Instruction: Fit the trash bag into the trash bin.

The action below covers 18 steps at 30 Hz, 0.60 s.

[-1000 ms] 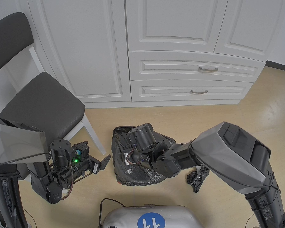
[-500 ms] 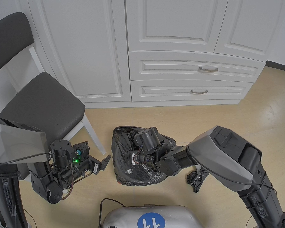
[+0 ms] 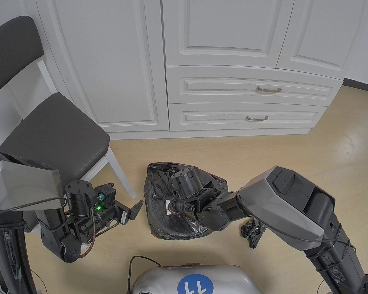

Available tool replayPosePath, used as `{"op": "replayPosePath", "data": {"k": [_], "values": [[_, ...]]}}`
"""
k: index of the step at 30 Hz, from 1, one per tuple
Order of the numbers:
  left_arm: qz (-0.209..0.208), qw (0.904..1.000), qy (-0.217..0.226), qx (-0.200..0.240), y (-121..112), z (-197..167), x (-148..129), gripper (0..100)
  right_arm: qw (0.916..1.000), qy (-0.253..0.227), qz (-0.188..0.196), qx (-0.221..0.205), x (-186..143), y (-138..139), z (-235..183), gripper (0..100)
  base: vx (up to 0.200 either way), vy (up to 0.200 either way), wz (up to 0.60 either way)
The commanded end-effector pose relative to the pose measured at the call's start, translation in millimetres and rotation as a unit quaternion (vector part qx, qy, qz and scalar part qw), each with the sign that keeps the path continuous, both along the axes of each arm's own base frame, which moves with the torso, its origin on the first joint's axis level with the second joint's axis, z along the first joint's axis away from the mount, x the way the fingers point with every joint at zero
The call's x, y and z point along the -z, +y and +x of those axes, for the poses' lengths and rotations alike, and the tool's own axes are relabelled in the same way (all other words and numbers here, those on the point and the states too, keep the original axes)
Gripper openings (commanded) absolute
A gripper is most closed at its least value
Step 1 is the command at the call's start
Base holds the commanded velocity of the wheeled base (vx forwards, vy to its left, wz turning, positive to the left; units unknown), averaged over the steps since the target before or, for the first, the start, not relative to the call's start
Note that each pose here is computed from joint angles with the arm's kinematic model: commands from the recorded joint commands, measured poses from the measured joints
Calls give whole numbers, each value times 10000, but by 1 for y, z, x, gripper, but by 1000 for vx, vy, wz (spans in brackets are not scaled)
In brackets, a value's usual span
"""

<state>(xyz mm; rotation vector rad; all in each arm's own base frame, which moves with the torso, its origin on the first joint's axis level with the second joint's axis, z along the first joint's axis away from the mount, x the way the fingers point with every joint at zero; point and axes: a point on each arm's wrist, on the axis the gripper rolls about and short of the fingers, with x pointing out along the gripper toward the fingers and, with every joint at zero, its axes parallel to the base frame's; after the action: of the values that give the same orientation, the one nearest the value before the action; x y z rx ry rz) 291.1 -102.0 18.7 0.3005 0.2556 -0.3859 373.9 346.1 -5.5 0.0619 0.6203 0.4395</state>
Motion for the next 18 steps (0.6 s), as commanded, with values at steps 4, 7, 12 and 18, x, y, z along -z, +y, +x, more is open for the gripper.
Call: {"op": "replayPosePath", "data": {"k": [4,7,12,18], "values": [[4,10000,13,-1,0,0,1,100,9996,-85,79,-244,-18,16,-20,0,0,0,0],[2,10000,6,-1,0,0,0,100,9993,-63,58,-351,-17,22,-29,0,0,0,0],[-1,10000,-1,-1,0,0,0,100,9989,23,-29,-466,-5,30,-38,0,0,0,0],[2,10000,6,-1,0,0,0,100,9986,74,-74,-523,4,35,-42,0,0,0,0]]}}
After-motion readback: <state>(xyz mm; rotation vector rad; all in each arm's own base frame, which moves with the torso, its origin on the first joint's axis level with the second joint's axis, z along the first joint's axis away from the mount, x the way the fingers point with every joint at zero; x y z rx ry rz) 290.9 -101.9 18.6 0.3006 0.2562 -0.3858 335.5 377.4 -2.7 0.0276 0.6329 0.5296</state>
